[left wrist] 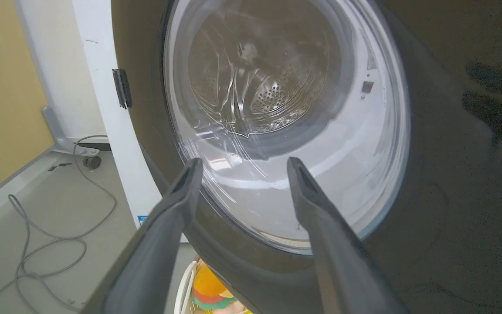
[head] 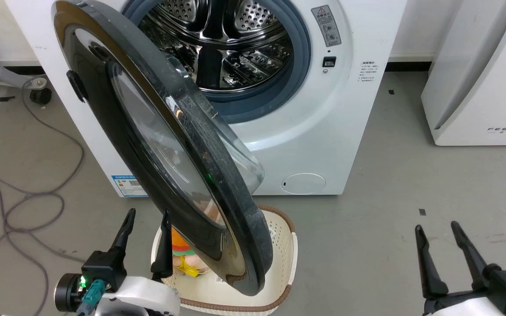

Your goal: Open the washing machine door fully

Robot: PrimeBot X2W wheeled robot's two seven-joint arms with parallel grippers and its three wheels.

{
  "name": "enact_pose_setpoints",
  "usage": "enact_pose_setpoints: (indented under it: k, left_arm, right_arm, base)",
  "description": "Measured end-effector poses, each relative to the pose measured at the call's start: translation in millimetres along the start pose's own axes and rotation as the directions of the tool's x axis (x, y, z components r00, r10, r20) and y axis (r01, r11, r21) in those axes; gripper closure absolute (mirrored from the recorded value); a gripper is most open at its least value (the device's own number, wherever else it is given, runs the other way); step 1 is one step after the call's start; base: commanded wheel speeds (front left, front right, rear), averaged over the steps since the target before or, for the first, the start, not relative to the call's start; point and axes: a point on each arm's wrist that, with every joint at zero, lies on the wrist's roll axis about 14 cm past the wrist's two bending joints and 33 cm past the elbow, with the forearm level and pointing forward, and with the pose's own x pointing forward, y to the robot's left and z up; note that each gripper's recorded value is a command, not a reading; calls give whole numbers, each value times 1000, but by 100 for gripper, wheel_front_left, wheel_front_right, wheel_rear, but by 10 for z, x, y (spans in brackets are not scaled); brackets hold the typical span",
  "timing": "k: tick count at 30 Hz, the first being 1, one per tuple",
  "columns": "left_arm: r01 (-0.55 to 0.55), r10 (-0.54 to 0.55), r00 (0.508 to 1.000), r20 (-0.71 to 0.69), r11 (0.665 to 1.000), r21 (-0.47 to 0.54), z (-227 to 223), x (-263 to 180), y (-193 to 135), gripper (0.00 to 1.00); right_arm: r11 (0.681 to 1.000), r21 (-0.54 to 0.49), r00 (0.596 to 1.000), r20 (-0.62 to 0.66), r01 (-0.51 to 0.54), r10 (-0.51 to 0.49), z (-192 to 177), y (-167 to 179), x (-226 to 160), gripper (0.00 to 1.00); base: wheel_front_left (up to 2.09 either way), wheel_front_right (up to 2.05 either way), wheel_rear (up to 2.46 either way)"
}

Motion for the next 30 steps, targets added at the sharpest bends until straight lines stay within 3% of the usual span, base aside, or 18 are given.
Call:
enact_pose_setpoints:
  k: [1, 2, 3, 4, 17, 24, 30]
  left_arm:
    - [1, -1, 1000, -1, 1000, 1, -4, 0, -3, 0]
    - [2, -2, 1000, -7, 1000, 1, -23, -5, -6, 9]
    - [4, -4, 1000, -10, 1000, 2, -31, -7, -10, 66]
    - [5, -5, 1000, -13, 1000, 7, -39, -9, -12, 100]
    - [19, -19, 999, 44, 1000, 17, 145, 30, -41, 100]
    - [33, -45, 973, 224, 998, 55, 743, 118, -99, 100]
    - [16, -56, 901, 431, 995, 96, 1487, 69, -165, 100]
  right_arm:
    - [1000, 1, 1000, -8, -1, 1, -20, 5, -5, 0]
    - [1000, 3, 1000, -16, -3, 4, -47, 15, -14, 0]
    - [1000, 4, 1000, -19, -5, 5, -56, 21, -17, 0]
    - [1000, 5, 1000, -21, -6, 6, -63, 26, -20, 0]
    - [1000, 12, 999, -31, -18, 19, -96, 69, -20, 0]
    - [1000, 16, 999, -29, -14, 15, -86, 60, -36, 0]
    - [1000, 28, 1000, -26, -7, 8, -78, 42, -53, 0]
  base:
    - [0, 0, 0]
    - [0, 0, 0]
    - [0, 0, 0]
    - [0, 0, 0]
    - [0, 0, 0]
    - [0, 0, 0]
    - [0, 0, 0]
